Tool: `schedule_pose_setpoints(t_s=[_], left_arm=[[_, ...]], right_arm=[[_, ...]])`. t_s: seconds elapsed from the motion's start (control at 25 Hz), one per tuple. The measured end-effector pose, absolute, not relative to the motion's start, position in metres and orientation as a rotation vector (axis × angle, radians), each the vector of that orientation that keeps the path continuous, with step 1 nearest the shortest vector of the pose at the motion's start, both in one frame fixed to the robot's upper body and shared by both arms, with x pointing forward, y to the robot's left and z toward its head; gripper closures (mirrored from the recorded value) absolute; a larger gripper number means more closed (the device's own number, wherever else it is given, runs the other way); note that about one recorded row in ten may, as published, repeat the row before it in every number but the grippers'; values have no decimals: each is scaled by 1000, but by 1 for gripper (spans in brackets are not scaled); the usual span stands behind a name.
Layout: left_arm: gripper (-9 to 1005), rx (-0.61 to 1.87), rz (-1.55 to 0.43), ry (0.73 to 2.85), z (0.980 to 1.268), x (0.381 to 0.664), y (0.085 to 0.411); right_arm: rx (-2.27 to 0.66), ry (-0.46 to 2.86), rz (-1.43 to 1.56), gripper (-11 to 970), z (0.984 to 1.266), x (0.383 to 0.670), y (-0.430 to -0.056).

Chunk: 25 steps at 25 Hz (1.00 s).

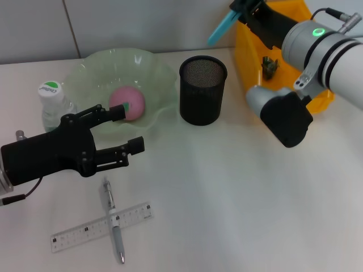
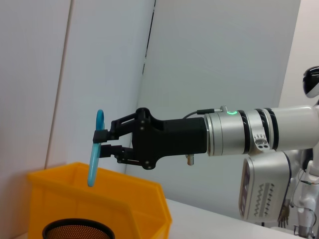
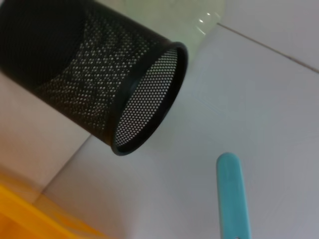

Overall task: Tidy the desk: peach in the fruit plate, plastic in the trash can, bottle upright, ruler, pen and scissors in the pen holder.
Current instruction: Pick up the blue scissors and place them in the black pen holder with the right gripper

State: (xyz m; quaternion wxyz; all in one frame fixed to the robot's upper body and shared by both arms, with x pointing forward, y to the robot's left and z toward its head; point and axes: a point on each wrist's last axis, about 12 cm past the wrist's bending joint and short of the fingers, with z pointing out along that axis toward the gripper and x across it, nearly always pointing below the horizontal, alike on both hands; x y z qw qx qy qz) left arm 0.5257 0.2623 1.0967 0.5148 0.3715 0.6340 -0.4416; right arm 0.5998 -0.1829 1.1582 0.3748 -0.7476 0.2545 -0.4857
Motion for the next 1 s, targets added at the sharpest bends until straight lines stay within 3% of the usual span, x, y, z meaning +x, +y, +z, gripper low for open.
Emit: schedule_pose_setpoints(t_s=[0.28, 1.0], left_arm=[[186, 893, -1037, 1518, 1089, 524, 262], [189, 889, -1005, 1553, 1080, 516, 270]], right_arm=[[-1959, 429, -1361, 717, 1136, 592, -175], [-1985, 150, -1539, 718, 1118, 580, -172]])
